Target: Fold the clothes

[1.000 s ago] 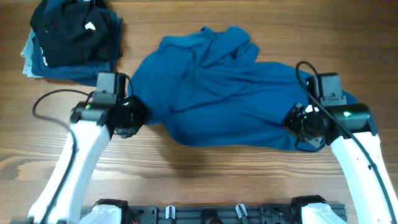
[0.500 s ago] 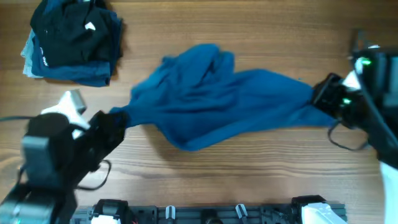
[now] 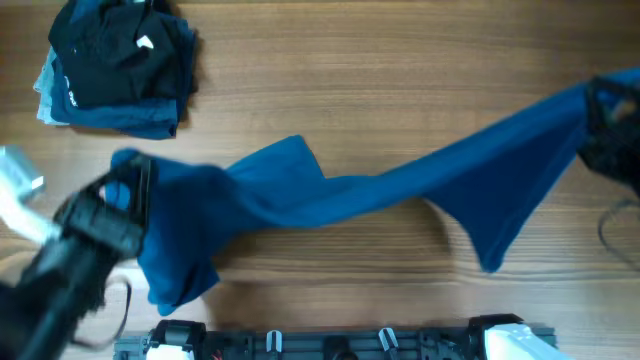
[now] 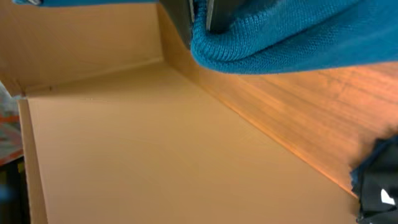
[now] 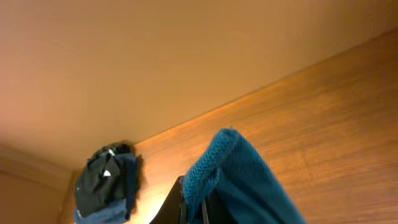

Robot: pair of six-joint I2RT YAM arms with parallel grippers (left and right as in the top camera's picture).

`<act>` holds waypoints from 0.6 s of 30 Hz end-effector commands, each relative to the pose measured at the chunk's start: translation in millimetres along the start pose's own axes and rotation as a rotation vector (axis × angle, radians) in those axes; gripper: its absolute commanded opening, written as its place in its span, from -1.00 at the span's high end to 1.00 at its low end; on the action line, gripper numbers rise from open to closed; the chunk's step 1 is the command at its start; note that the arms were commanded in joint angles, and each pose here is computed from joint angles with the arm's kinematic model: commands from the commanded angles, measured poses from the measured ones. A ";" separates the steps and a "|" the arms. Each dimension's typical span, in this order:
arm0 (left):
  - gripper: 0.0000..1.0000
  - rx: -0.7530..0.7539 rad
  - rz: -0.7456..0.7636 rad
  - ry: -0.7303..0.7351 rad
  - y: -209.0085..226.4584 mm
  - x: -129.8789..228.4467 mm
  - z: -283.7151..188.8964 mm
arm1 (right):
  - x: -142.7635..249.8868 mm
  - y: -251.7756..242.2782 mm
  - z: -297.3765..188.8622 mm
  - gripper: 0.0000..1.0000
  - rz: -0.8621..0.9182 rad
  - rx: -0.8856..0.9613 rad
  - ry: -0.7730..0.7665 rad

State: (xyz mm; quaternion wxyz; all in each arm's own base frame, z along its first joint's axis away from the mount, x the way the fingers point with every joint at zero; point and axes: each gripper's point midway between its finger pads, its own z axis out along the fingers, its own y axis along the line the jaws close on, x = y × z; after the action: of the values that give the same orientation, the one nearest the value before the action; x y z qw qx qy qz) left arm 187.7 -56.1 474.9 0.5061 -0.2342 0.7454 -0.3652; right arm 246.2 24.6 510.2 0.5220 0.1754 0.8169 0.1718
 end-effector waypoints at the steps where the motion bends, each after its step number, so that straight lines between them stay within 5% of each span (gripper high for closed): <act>1: 0.93 -0.047 0.018 0.000 1.4 -23.2 67.9 | -16.3 1.7 66.1 0.91 0.002 0.043 0.014; 10: 0.93 0.013 0.067 0.025 13.8 -61.0 298.8 | -42.2 28.6 225.9 0.91 -0.075 -0.073 -0.013; 13: 0.92 0.097 0.163 -0.046 -33.8 -97.6 294.3 | -75.0 23.1 212.1 0.92 -0.090 -0.074 -0.110; 18: 0.92 0.141 0.296 -0.186 -95.0 -144.7 213.7 | -129.6 8.2 147.8 0.91 -0.113 -0.095 -0.250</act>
State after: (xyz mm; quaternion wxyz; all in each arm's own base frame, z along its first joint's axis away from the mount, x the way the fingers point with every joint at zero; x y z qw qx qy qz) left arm 510.6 -93.4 476.0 0.5332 -0.1805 0.7545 -0.3374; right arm 473.7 4.5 498.7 0.5787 0.1529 0.7846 0.1616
